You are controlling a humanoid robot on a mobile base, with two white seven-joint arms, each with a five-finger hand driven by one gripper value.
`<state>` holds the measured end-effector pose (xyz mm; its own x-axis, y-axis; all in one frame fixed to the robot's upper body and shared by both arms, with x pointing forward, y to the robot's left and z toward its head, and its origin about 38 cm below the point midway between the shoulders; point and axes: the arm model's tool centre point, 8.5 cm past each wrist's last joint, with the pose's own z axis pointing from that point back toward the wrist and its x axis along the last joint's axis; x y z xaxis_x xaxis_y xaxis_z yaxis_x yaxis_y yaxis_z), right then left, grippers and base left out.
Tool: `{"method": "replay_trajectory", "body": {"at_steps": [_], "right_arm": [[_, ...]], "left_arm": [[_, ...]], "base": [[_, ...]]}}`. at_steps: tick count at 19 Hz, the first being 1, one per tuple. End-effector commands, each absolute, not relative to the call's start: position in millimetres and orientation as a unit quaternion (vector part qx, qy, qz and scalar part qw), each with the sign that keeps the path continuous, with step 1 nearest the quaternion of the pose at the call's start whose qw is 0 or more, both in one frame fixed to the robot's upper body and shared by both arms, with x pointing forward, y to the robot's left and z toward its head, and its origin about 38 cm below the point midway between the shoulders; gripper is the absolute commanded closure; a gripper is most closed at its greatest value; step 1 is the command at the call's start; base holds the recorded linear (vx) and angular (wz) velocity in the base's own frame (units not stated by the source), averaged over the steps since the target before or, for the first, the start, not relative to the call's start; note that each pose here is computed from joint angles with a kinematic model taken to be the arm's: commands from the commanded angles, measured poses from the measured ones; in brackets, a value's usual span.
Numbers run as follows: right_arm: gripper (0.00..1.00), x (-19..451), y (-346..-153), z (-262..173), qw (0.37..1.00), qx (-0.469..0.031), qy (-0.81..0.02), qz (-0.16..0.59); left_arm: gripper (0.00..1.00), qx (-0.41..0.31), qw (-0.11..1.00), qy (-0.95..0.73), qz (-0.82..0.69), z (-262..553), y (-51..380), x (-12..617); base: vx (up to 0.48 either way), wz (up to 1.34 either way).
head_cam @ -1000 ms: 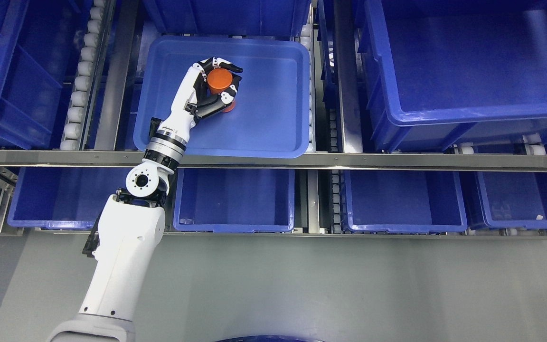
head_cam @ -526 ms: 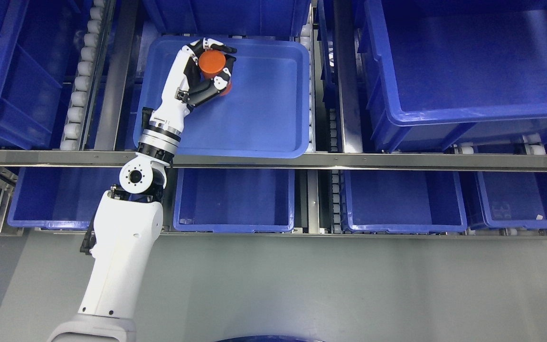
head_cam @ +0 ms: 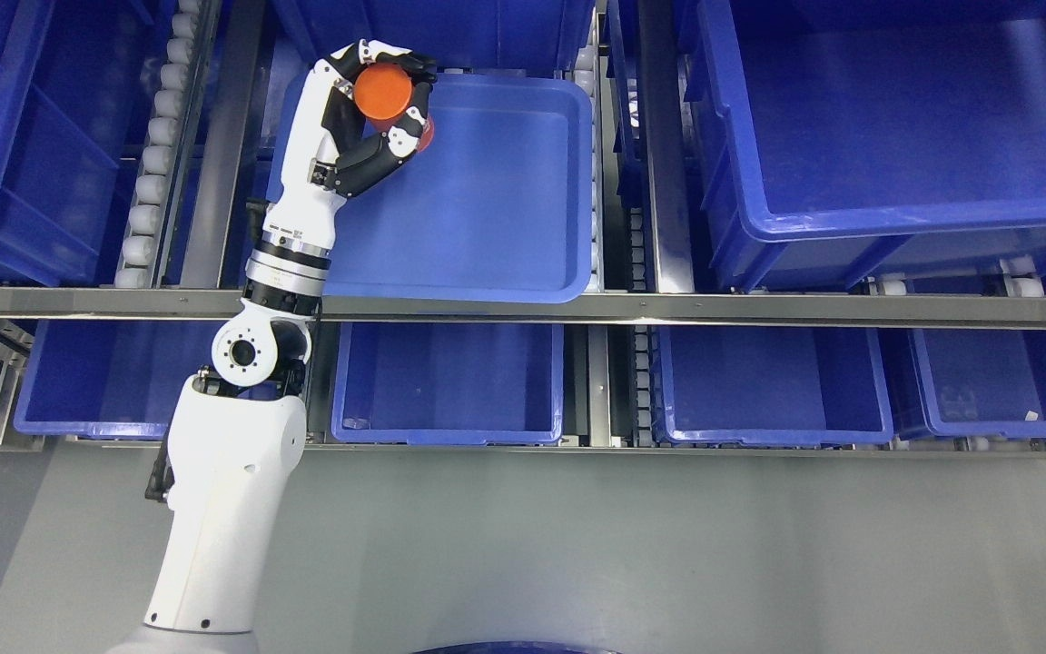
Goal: Grab orange capacitor from left shelf to right desk
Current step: 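Lift the orange capacitor up out of the blue bin with left hand, then hold the capacitor in the left hand while turning toward the steel table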
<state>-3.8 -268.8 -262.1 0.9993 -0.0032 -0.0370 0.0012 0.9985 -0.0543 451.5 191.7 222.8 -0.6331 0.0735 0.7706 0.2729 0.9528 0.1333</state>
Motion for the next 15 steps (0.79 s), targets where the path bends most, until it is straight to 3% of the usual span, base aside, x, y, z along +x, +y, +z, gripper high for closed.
{"method": "replay_trajectory", "body": {"at_steps": [1,15], "right_arm": [[0.0,-1.0,-280.3,-261.7,0.999,-0.036,0.008,-0.006],[0.0,-1.0,-280.3,-261.7,0.999,-0.036,0.008,-0.006]], "left_arm": [[0.99,-0.094,0.38,-0.912,-0.121,238.5,196.8,429.0],[0.98,-0.1,0.38,-0.911,-0.122,225.4,192.9,414.7]], "base": [[0.0,0.0],[-0.082,-0.06]]}}
